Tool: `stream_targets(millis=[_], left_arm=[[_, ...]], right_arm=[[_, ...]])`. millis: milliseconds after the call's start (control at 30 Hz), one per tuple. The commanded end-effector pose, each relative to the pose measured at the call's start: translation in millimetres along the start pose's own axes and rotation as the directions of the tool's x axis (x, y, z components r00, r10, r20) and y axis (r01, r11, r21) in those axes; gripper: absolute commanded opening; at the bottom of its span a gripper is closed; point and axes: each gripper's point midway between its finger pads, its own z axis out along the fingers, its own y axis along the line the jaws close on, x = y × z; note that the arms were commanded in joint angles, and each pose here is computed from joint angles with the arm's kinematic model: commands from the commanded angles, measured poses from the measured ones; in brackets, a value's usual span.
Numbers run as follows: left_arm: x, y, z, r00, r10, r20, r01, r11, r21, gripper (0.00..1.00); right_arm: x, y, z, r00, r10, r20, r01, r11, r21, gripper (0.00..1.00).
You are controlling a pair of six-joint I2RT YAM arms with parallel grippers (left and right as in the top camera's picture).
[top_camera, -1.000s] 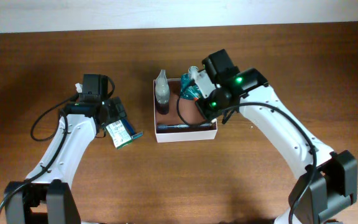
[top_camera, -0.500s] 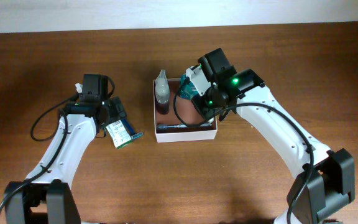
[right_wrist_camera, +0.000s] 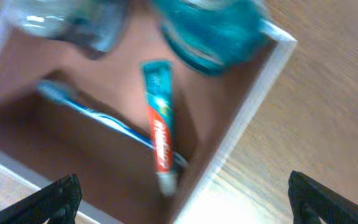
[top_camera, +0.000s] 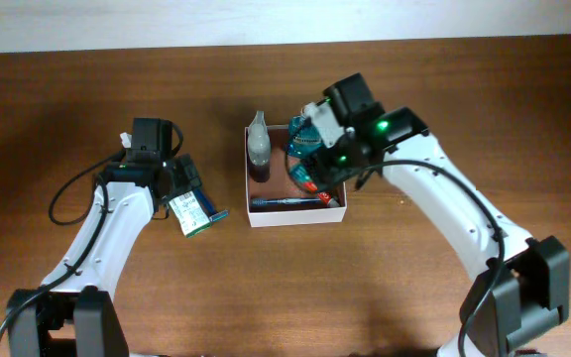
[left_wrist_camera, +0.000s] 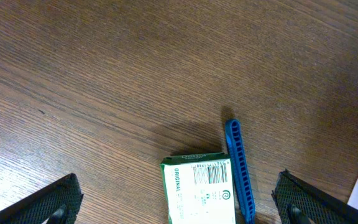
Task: Pack container
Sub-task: 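Carry the toothpaste tube left and drop it into the box, then withdraw the right gripper to the right side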
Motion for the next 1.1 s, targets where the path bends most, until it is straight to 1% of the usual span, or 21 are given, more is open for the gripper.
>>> stream_targets(millis=[0,167,300,400,533,600,900,967,1000,1067], left_arm=[[1.6,1.0,2.0,1.0,-0.008,-0.003,0.008,1.0,-0.012,0.99],[1.6,1.0,2.0,1.0,-0.008,-0.003,0.008,1.0,-0.012,1.0],[-0.2,1.6,2.0,1.0,-0.008,0.005,0.008,1.0,-0.016,0.99],[-5.1,13.2,1.3,0.999,-0.007,0.035,0.01,0.997,-0.082,0.99],[-9.5,22.2,0.1,0.998,-0.004,0.061,0.012,0.991,-0.134,0.99],[-9.6,21.9,0.0,0.998,-0.004,0.061,0.012,0.991,-0.133,1.0],[-11.5,18.9,0.3,0.998,-0.008,0.068,0.016,0.993,-0.118,0.99],[-19.0,13.8,0.3,0.995,-0.017,0.097,0.026,0.995,-0.094,0.99],[-23.4,7.7,0.4,0.993,-0.025,0.112,0.032,0.998,-0.062,0.99],[-24.5,-12.7,0.4,0.994,-0.034,0.099,0.029,0.998,0.049,0.99]], right_arm=[[3.3,-51.2,-27.1,0.988,0.149,0.043,-0.152,0.985,0.084,0.99],[41.8,-128.8,-38.7,0.938,0.345,0.013,-0.343,0.926,0.157,0.99],[69.9,-185.9,-51.4,0.878,0.476,0.045,-0.474,0.853,0.218,0.99],[89.1,-213.0,-60.0,0.83,0.554,0.068,-0.555,0.804,0.213,0.99],[102.1,-228.5,-66.0,0.792,0.605,0.084,-0.608,0.77,0.194,0.99],[105.5,-232.4,-67.4,0.785,0.614,0.087,-0.618,0.761,0.198,0.99],[107.5,-235.4,-68.5,0.78,0.619,0.091,-0.624,0.755,0.201,0.99],[107.5,-235.4,-68.5,0.78,0.619,0.091,-0.623,0.756,0.201,0.99],[107.5,-235.3,-68.5,0.78,0.619,0.091,-0.623,0.756,0.201,0.98],[107.5,-235.3,-68.5,0.78,0.62,0.091,-0.624,0.755,0.201,0.99]])
